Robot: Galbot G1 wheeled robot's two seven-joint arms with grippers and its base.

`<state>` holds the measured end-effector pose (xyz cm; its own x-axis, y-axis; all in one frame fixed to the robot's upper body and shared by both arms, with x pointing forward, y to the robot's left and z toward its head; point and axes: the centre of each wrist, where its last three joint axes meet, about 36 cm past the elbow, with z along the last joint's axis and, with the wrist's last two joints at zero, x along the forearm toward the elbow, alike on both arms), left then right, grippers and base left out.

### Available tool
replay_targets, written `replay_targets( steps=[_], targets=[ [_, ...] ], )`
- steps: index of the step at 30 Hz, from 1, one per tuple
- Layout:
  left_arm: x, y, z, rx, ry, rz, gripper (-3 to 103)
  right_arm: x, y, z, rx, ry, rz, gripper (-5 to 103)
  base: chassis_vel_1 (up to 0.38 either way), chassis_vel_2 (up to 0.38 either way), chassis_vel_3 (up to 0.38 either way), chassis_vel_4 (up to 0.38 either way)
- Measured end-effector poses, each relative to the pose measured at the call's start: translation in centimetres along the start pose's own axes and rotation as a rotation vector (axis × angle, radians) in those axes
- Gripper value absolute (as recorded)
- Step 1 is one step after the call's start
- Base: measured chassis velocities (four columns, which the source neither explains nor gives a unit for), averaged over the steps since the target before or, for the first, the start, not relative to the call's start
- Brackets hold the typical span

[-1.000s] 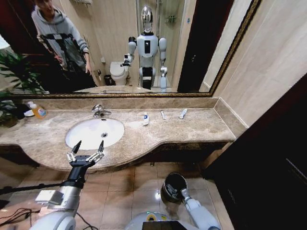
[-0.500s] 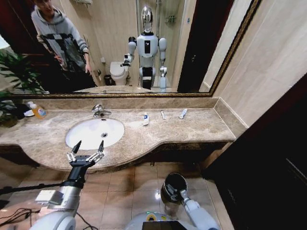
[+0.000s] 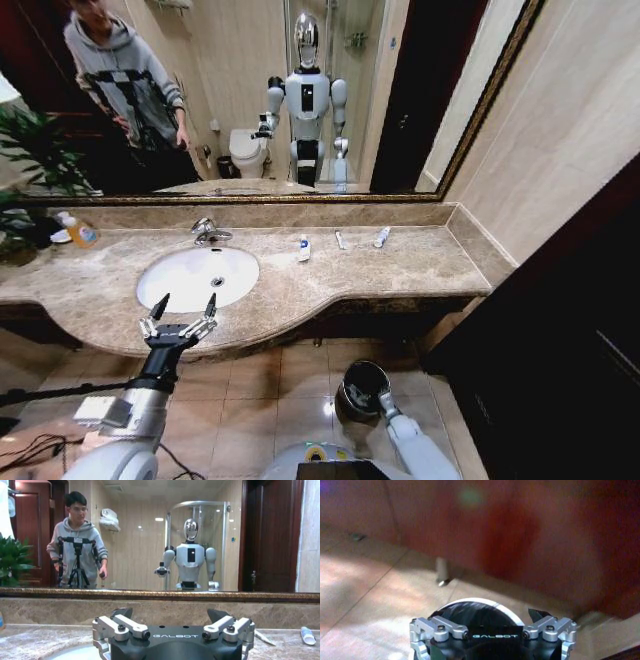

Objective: Pick up the trash from the sink and place it in the trash bin.

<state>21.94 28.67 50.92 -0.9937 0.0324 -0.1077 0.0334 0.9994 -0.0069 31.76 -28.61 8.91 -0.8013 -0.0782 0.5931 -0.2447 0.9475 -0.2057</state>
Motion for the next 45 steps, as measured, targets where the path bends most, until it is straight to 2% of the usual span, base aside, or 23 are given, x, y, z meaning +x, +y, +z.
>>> replay_targets(
  steps=[4,7,8,11,18,27,35,45],
  targets=[
    [0.0,0.0,0.0,0.0,0.0,0.0,100,2.0,-1.6,-1.4,-0.002,-0.07,0.049,100,0.0,0.0,0.0,0.0],
    [0.0,0.0,0.0,0.0,0.0,0.0,100,5.0,-3.1,-4.4,-0.026,-0.167,0.103,100,0.0,0.0,0.0,0.0],
    [0.0,0.0,0.0,0.0,0.0,0.0,100,5.0,-3.1,-4.4,-0.026,-0.167,0.103,100,0.0,0.0,0.0,0.0],
    [0.0,0.0,0.0,0.0,0.0,0.0,100,7.9,-3.7,-7.6,-0.059,-0.235,0.128,100,0.0,0.0,0.0,0.0],
    [0.0,0.0,0.0,0.0,0.0,0.0,100,13.0,-3.4,-13.3,-0.088,-0.355,0.138,100,0.0,0.0,0.0,0.0],
    [0.0,0.0,0.0,0.0,0.0,0.0,100,19.0,-2.7,-17.3,-0.095,-0.444,0.137,100,0.0,0.0,0.0,0.0],
    [0.0,0.0,0.0,0.0,0.0,0.0,100,20.8,-3.3,-19.3,-0.088,-0.484,0.139,100,0.0,0.0,0.0,0.0],
    [0.0,0.0,0.0,0.0,0.0,0.0,100,21.5,-3.0,-23.7,-0.14,-0.573,0.109,100,0.0,0.0,0.0,0.0]
  ],
)
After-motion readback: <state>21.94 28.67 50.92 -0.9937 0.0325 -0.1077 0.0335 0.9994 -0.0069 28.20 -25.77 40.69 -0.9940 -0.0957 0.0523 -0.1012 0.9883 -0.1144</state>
